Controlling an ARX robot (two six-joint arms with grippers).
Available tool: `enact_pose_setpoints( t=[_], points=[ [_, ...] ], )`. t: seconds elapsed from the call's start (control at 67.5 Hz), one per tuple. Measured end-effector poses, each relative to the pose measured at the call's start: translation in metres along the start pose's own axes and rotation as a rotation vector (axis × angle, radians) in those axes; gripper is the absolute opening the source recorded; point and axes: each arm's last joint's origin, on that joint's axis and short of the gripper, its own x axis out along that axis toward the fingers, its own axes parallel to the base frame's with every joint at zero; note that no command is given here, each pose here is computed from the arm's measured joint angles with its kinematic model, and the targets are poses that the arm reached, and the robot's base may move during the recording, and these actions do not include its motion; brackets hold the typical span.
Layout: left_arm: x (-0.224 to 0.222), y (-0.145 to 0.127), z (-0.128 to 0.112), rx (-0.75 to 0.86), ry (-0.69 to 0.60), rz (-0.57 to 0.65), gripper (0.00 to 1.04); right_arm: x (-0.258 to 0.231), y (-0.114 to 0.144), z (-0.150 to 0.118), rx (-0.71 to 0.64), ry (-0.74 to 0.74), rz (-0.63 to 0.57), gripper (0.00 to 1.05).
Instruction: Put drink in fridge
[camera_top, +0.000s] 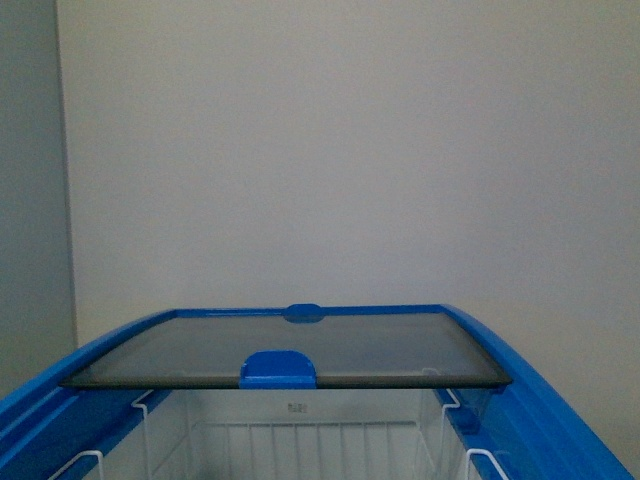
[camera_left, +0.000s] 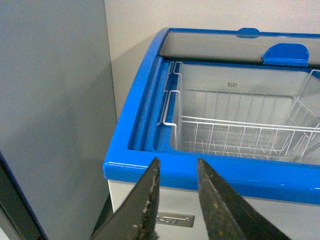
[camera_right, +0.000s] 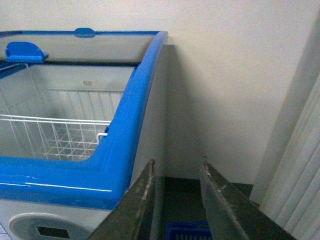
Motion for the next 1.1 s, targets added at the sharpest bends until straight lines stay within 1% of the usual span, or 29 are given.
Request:
enact_pose_setpoints(
  t=[0.059,0.089,0.104,0.133,0.193,0.267,0.311,0.341,0.37,0.385,0.43,1.096],
  points=[
    [0.0000,0.0000,0.0000,0.000,0.000,0.000,0.42,0.0000,0.0000,0.0000,0.000,0.000,0.000,0.45],
    [0.0000,0.0000,0.0000,0.000,0.000,0.000,0.45,0.0000,0.0000,0.0000,0.000,0.000,0.000,0.48],
    [0.0000,0.0000,0.0000,0.000,0.000,0.000,0.49,0.0000,0.0000,0.0000,0.000,0.000,0.000,0.52],
    [0.0000,0.0000,0.0000,0.000,0.000,0.000,0.53,0.0000,0.0000,0.0000,0.000,0.000,0.000,0.55],
    [0.0000,0.0000,0.0000,0.000,0.000,0.000,0.67,0.0000,0.0000,0.0000,0.000,0.000,0.000,0.69],
    [0.0000,0.0000,0.0000,0.000,0.000,0.000,0.77,0.0000,0.0000,0.0000,0.000,0.000,0.000,0.79],
    [0.0000,0.0000,0.0000,0.000,0.000,0.000,0.86,0.0000,0.0000,0.0000,0.000,0.000,0.000,0.88],
    [0.0000,0.0000,0.0000,0.000,0.000,0.000,0.89,0.0000,0.0000,0.0000,0.000,0.000,0.000,0.91],
    [0.0000,0.0000,0.0000,0.000,0.000,0.000,0.96,0.0000,0.0000,0.0000,0.000,0.000,0.000,0.97],
    [0.0000,0.0000,0.0000,0.001,0.000,0.000,0.98,0.0000,0.0000,0.0000,0.000,0.000,0.000,0.99],
    [0.0000,0.0000,0.0000,0.001,0.000,0.000,0.96,0.0000,0.0000,0.0000,0.000,0.000,0.000,0.97],
    [0.0000,0.0000,0.0000,0.000,0.000,0.000,0.97,0.0000,0.0000,0.0000,0.000,0.000,0.000,0.97]
  ],
)
